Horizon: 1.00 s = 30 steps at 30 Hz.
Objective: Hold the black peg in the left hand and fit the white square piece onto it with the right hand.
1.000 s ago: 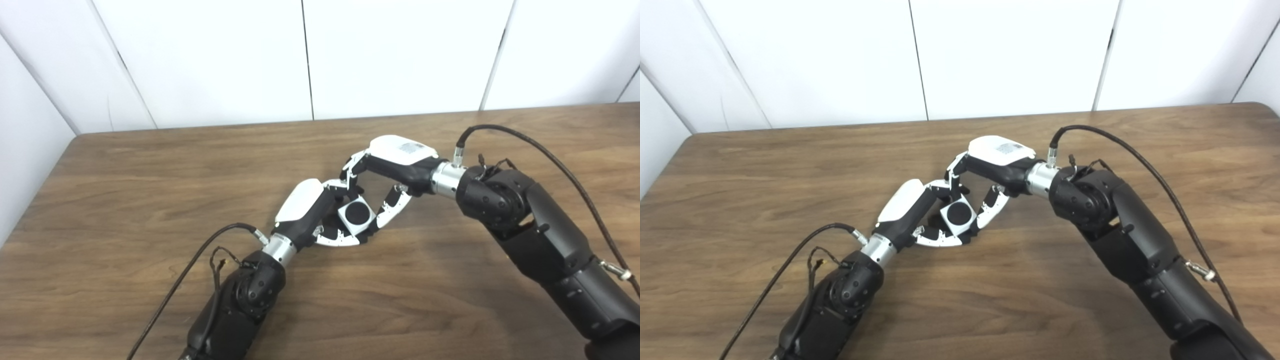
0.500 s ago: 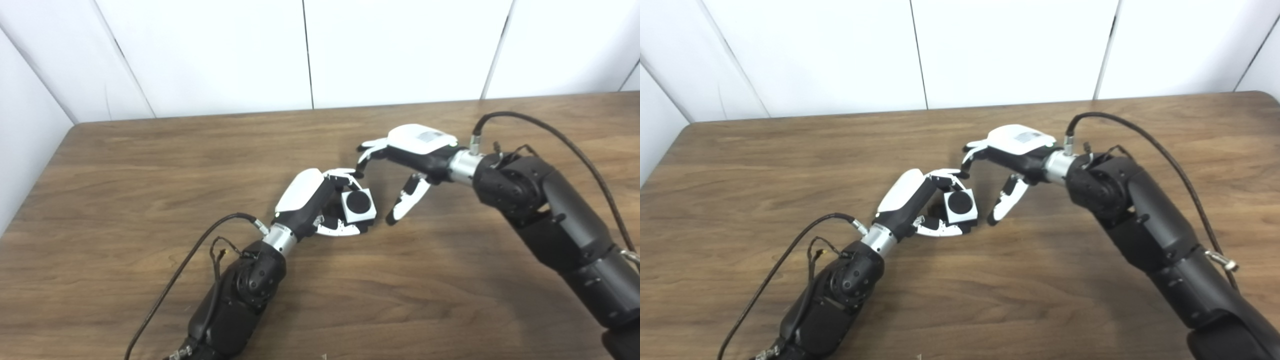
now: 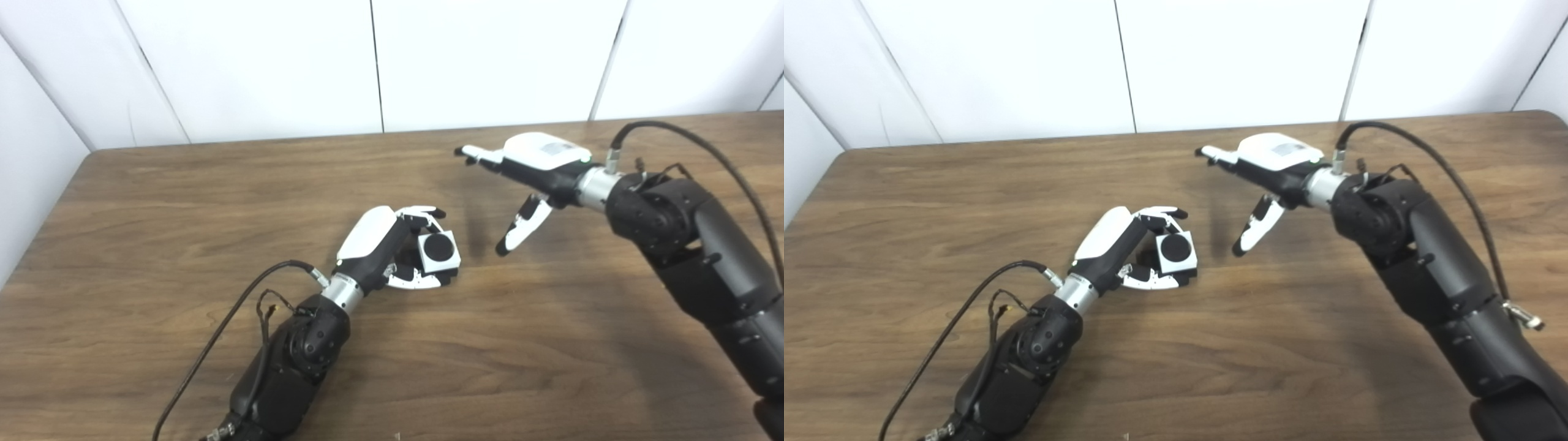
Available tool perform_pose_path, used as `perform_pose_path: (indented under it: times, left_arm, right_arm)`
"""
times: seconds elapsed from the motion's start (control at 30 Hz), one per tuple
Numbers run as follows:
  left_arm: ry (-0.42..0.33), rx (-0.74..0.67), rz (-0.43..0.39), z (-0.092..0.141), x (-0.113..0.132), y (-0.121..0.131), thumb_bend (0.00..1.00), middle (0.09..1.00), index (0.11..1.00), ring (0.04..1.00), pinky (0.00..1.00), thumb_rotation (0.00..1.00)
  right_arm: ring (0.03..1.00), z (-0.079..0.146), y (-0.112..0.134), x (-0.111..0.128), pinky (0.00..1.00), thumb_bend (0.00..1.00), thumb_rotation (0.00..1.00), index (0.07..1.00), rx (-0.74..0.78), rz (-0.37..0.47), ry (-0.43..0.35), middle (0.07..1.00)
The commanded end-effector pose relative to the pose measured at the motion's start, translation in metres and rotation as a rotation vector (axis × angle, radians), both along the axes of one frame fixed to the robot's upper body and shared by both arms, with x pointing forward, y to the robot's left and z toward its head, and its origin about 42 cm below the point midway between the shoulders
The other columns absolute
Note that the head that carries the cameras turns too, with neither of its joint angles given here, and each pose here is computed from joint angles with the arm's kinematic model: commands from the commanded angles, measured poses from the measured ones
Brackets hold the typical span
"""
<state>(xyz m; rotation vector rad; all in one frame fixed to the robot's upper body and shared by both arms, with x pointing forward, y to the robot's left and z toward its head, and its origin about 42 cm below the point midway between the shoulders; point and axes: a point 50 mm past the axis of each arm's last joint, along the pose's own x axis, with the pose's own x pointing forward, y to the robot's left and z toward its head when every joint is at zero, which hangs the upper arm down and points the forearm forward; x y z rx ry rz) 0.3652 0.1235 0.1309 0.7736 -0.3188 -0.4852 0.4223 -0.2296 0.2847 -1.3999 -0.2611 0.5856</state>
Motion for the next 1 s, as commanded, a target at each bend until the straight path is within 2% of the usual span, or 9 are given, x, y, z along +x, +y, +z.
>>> perform_pose_path:
  times: [0.0, 0.1, 0.2, 0.3, 0.4, 0.57, 0.73, 0.83, 0.97]
  left_arm:
    - [0.078, 0.057, -0.021, -0.012, -0.004, -0.001, 0.52, 0.827, 0.49, 0.853, 0.71, 0.07]
    - [0.076, 0.059, -0.02, -0.012, -0.004, -0.001, 0.52, 0.826, 0.49, 0.848, 0.71, 0.07]
    - [0.073, 0.053, -0.023, -0.012, -0.004, -0.001, 0.52, 0.825, 0.49, 0.845, 0.71, 0.07]
    - [0.073, 0.052, -0.024, -0.012, -0.003, -0.001, 0.52, 0.826, 0.489, 0.845, 0.71, 0.07]
    - [0.072, 0.054, -0.024, -0.012, -0.003, -0.002, 0.52, 0.826, 0.489, 0.844, 0.7, 0.07]
    - [0.071, 0.054, -0.025, -0.013, -0.002, -0.002, 0.52, 0.826, 0.489, 0.843, 0.7, 0.07]
    - [0.073, 0.054, -0.024, -0.012, -0.002, -0.002, 0.52, 0.825, 0.489, 0.844, 0.7, 0.07]
    - [0.075, 0.05, -0.025, -0.012, -0.001, -0.002, 0.52, 0.825, 0.489, 0.845, 0.71, 0.07]
    - [0.077, 0.05, -0.025, -0.011, -0.001, -0.002, 0.52, 0.825, 0.489, 0.845, 0.71, 0.07]
  right_arm:
    - [0.906, 0.042, -0.003, 0.008, 0.85, 1.0, 0.32, 1.0, 0.045, 0.01, -0.137, 0.923]
    - [0.891, 0.056, -0.013, 0.01, 0.8, 0.96, 0.31, 0.98, 0.072, -0.019, -0.19, 0.904]
    - [0.873, 0.074, -0.024, 0.006, 0.74, 0.89, 0.25, 0.934, 0.155, -0.064, -0.241, 0.884]
    - [0.856, 0.084, -0.033, 0.006, 0.7, 0.86, 0.22, 0.907, 0.219, -0.088, -0.282, 0.87]
    - [0.828, 0.093, -0.041, 0.005, 0.66, 0.83, 0.14, 0.85, 0.291, -0.103, -0.341, 0.852]
    - [0.804, 0.098, -0.049, 0.005, 0.64, 0.82, 0.09, 0.808, 0.379, -0.119, -0.392, 0.824]
    - [0.767, 0.095, -0.057, 0.007, 0.61, 0.81, 0.1, 0.773, 0.413, -0.129, -0.492, 0.79]
    - [0.744, 0.094, -0.058, 0.007, 0.59, 0.81, 0.08, 0.761, 0.451, -0.147, -0.519, 0.771]
    - [0.731, 0.092, -0.059, 0.003, 0.58, 0.78, 0.05, 0.754, 0.58, -0.17, -0.531, 0.767]
